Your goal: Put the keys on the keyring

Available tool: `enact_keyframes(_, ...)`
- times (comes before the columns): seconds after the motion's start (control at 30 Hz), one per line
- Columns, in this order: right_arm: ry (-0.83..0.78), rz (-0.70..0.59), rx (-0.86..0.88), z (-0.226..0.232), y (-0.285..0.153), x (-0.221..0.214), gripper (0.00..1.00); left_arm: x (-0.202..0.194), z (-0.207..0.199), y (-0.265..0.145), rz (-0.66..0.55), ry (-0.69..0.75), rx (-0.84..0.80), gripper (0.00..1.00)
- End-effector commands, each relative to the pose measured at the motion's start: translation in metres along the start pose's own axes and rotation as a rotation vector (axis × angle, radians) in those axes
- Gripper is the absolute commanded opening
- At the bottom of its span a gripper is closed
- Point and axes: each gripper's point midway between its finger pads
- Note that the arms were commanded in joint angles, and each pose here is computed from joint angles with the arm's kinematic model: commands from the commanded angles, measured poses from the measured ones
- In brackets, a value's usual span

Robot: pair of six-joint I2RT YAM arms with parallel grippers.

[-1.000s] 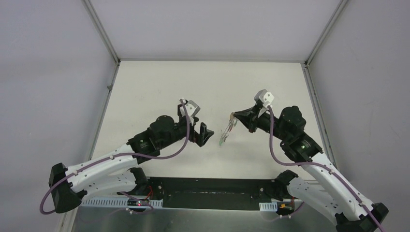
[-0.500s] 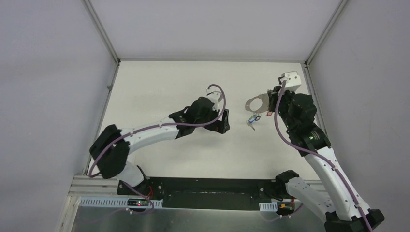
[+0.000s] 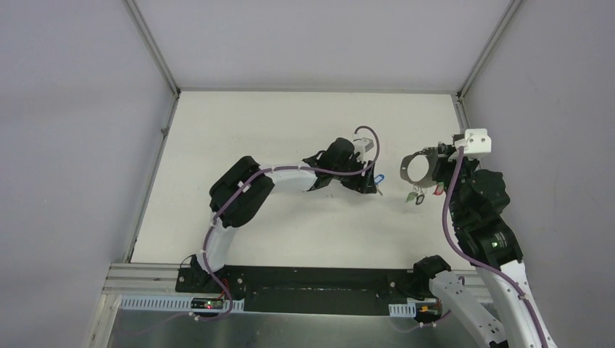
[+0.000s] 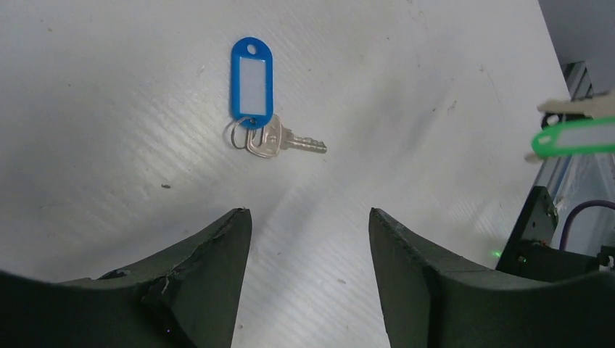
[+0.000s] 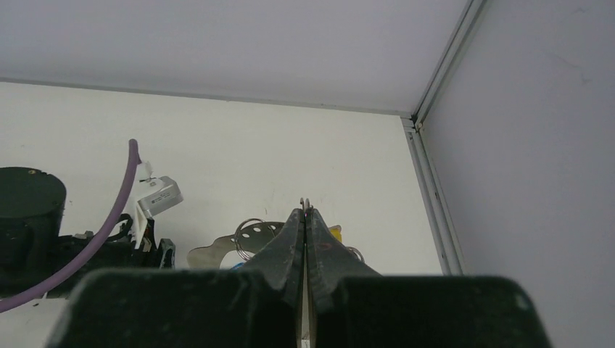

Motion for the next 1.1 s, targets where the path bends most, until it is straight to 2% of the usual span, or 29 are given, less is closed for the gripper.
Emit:
enact_keyframes(0.0,0.004,-0.021,0.007,-0.006,-0.012,0.01,0.0,0.027,-0.012,0.016,-0.066,0.018,-0.082,0.6)
enact_keyframes(0.17,0.022,-0.017,0.053,0.001,-0.02,0.007,0.0,0.024,0.018,0.029,-0.075,0.009,-0.049,0.57)
enact_keyframes(0.3,0.023,-0.012,0.07,0.004,-0.022,0.004,0.0,0.024,0.027,0.036,-0.094,0.044,-0.062,0.54)
enact_keyframes(0.43,0.017,-0.009,0.076,0.005,-0.022,0.002,0.0,0.023,0.028,0.042,-0.095,0.065,-0.089,0.46)
enact_keyframes(0.67,0.003,-0.005,0.081,0.006,-0.021,0.0,0.0,0.008,0.015,0.05,-0.02,0.082,-0.208,0.34)
enact_keyframes(0.93,0.015,-0.013,0.1,0.011,-0.02,0.0,0.0,0.001,0.027,0.042,-0.013,0.083,-0.152,0.3)
enact_keyframes(1.07,0.017,-0.013,0.108,0.012,-0.019,-0.001,0.0,-0.003,0.03,0.04,-0.006,0.084,-0.136,0.22)
Point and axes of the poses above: each gripper's point midway between its finger pads, its own y axis out along the fingers, its own z axis along the line the jaws close on, x = y × z, and after that the axes turned 7 degrees about -y, right-handed
